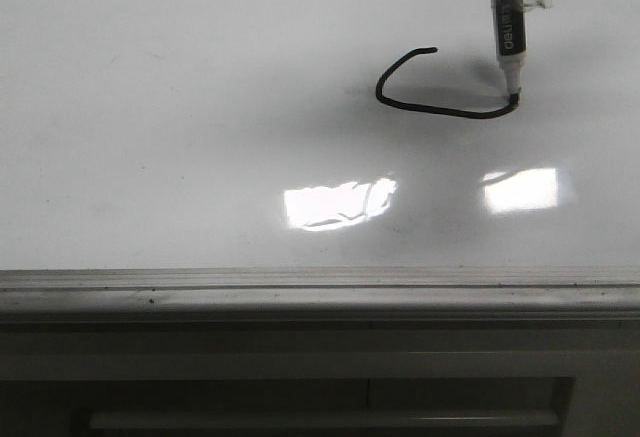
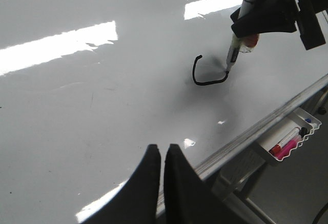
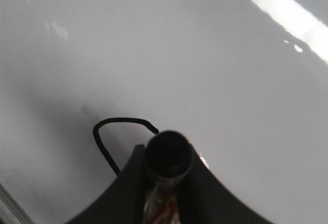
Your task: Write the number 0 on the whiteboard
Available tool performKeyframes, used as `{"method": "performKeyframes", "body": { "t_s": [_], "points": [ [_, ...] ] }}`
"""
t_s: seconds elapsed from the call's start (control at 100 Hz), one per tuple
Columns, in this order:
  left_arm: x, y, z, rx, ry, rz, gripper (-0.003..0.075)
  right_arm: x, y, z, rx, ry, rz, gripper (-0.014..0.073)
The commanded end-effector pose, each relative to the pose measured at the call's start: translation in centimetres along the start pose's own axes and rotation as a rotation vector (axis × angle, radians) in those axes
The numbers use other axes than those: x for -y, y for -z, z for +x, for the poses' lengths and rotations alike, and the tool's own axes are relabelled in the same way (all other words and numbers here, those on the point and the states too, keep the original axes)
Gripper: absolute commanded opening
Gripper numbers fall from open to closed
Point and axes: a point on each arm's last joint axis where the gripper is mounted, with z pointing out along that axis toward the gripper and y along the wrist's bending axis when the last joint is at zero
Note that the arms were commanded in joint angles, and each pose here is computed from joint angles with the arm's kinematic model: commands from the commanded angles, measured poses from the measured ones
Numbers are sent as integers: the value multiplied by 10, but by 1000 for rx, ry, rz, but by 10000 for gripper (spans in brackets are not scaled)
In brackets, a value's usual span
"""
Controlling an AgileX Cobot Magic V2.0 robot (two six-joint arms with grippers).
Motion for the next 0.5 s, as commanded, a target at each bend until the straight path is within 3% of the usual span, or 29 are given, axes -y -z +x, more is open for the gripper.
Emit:
{"method": "performKeyframes", "body": {
  "t_s": [0.0,0.49],
  "points": [
    [4,3,-14,90,12,36,-20,8,2,-5,31,61,64,-47],
    [5,3,-15,105,24,50,-20,10,3,-12,106,97,93,-47]
  ]
}}
